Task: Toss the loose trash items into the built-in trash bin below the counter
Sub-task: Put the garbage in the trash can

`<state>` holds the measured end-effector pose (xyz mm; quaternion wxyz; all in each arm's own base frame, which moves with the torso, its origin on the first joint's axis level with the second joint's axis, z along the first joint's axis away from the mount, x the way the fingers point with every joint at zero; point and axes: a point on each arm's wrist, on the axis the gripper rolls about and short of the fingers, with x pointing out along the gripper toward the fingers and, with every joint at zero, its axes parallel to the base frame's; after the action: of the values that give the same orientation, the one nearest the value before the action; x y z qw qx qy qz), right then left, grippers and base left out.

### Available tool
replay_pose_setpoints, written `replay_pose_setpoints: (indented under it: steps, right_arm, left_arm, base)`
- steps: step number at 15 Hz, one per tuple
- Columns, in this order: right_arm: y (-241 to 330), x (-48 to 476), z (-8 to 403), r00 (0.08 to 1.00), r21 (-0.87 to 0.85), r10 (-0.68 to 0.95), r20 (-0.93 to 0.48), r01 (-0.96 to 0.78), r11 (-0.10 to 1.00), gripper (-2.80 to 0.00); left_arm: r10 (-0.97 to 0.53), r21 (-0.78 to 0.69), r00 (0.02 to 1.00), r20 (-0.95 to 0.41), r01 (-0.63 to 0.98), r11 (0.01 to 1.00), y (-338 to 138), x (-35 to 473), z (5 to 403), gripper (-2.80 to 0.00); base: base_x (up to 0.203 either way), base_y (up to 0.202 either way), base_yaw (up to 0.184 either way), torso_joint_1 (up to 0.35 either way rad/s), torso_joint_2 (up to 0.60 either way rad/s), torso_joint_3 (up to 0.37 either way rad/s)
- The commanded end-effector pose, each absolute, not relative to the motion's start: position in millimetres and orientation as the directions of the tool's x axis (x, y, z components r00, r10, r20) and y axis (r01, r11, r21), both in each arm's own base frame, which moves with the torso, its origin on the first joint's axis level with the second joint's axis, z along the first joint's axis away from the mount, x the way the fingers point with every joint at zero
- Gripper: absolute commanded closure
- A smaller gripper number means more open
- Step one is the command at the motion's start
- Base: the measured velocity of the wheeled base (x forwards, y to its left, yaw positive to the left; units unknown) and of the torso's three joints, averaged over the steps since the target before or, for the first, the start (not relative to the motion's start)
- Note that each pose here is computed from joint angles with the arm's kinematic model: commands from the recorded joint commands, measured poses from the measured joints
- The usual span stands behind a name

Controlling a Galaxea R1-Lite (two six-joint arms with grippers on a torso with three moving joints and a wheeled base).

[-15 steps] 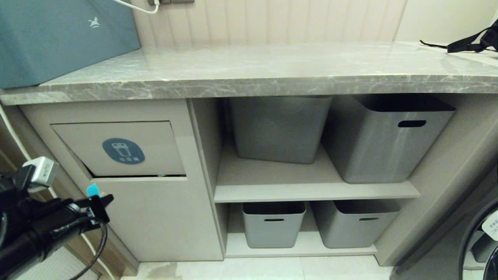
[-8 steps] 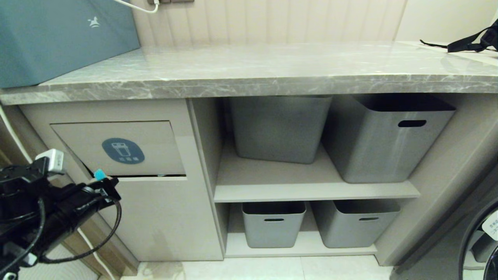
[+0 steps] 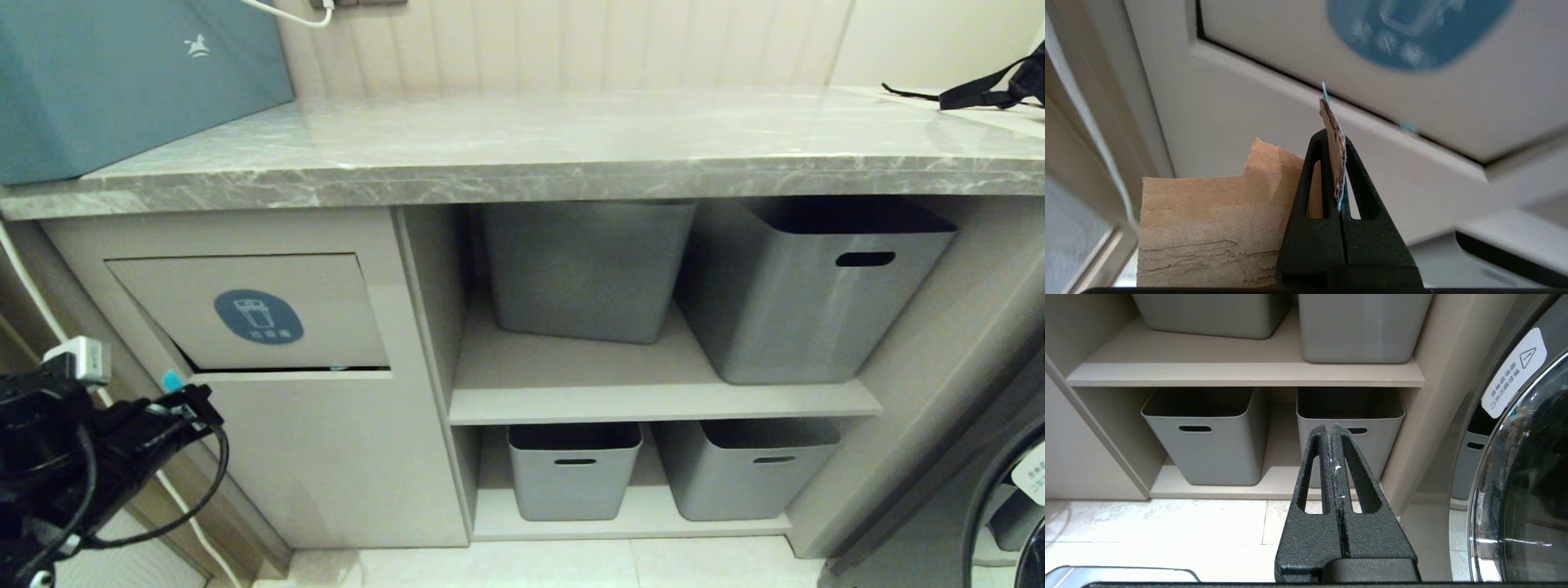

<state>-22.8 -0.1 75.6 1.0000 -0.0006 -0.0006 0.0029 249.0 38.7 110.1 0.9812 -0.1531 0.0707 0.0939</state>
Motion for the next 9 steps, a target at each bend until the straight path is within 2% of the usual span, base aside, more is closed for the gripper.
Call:
replay_pose_setpoints:
  steps: [1, 5, 9]
  right_arm:
    - [-0.1, -22.9, 75.6, 1.0, -0.002, 0.006, 0.003, -0.006, 1.0, 0.0]
    - [-0.1, -22.9, 75.6, 1.0, -0.002, 0.006, 0.003, -0.006, 1.0, 0.0]
    - [-0.1, -22.9, 75.6, 1.0, -0.002, 0.006, 0.003, -0.006, 1.0, 0.0]
  left_arm:
    - [0.164, -0.293, 0.969, -0.183, -0.213, 0.932, 48.7, 260.9, 93.9, 0.0]
    - [0.026, -0.278, 0.995, -0.095, -0.052, 0.959, 52.4, 285.0, 85.6, 0.0]
    - [0.015, -0.24, 0.999, -0.038, -0.024, 0.971, 58.0, 314.6, 85.9, 0.0]
  base:
    - [0.0, 0.0, 0.0, 0.0, 0.0, 0.0]
    - [0.0, 0.0, 0.0, 0.0, 0.0, 0.0]
    - [0.0, 0.0, 0.0, 0.0, 0.0, 0.0]
